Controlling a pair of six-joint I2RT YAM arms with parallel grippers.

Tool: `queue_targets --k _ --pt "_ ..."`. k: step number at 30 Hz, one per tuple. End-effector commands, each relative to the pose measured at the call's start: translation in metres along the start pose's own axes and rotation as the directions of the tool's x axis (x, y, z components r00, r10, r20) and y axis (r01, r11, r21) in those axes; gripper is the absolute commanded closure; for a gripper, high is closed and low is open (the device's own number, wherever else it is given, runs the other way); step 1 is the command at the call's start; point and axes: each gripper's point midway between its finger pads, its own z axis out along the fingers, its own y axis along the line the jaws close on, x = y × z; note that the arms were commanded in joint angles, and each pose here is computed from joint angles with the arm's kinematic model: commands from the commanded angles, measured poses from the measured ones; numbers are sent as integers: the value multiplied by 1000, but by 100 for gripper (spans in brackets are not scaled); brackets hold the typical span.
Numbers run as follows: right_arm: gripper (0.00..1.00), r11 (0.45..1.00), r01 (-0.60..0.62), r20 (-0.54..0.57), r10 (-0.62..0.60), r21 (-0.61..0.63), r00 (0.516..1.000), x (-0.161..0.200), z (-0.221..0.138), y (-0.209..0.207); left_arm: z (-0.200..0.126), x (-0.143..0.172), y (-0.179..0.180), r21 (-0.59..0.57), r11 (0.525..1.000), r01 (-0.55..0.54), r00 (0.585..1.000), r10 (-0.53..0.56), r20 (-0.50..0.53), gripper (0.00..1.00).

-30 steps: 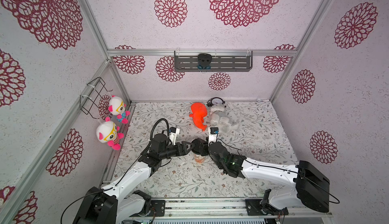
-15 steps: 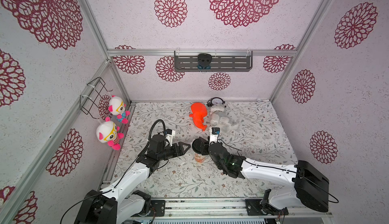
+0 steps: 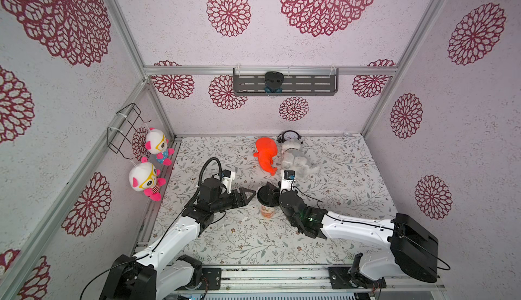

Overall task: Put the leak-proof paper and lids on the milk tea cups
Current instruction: Secure the cup lid on the cup.

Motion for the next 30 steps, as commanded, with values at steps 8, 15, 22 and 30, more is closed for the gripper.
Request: queue_targets --k 8,15,22,30 --pt "46 823 555 -537 -416 121 734 151 -25 -121 11 -9 -10 63 998 -26 1000 27 -1 24" --pt "46 824 555 -542 -416 117 731 153 -24 -120 11 -16 -13 70 997 -34 999 33 19 24" --pt "46 824 554 -540 -417 115 731 153 -24 -119 13 -13 -18 99 994 -35 999 35 5 24" --pt "47 823 558 -541 -421 110 728 153 -23 -118 21 -2 -10 91 996 -21 999 25 -35 26"
